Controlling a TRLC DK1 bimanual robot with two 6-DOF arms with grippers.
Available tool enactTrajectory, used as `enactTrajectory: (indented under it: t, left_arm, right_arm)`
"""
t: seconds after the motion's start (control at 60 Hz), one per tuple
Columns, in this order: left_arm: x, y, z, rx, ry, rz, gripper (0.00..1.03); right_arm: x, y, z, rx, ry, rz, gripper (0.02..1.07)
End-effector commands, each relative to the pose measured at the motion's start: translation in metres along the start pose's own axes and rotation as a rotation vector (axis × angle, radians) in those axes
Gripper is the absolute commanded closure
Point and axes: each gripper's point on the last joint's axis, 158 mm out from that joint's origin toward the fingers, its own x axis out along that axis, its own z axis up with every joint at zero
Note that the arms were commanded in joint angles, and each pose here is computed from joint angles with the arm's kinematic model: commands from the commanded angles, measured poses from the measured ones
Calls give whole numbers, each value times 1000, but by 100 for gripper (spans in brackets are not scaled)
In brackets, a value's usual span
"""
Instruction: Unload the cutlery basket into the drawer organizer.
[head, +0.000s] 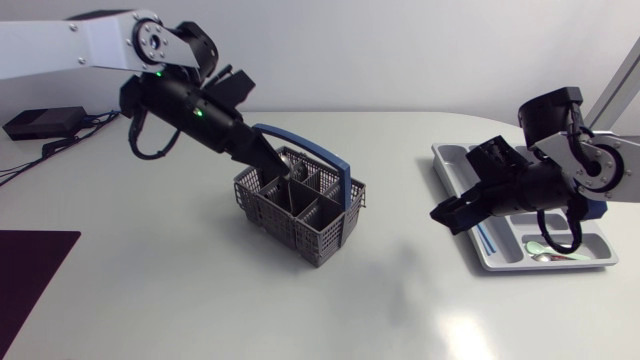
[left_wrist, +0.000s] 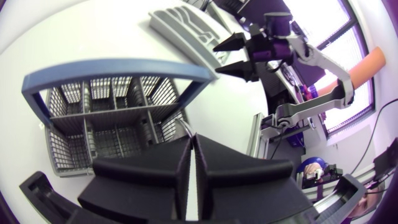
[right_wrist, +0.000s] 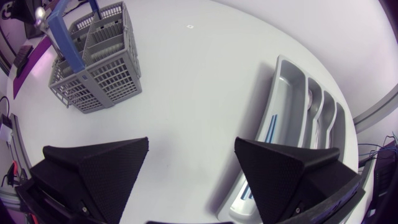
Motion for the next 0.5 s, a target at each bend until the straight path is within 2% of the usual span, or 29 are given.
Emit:
enactTrajectory:
  t: [0.0,0.15,0.267,0.483]
  left_arm:
    - [-31,-28,13,12,-86,-21,100]
    - [-57,-57,21,-8,-188,-90,100]
    - [-60,-61,25,-70,-226,-99,100]
    - [-53,-76,51,-167,-301,-131,100]
  right_arm:
    - [-7,4,-3,-28,-18,-1,7]
    - [-37,28,19,-101,-134,17,7]
    - [-66,60,37,-193,-245,39,7]
    - [-93,112,62,-342,-354,55,7]
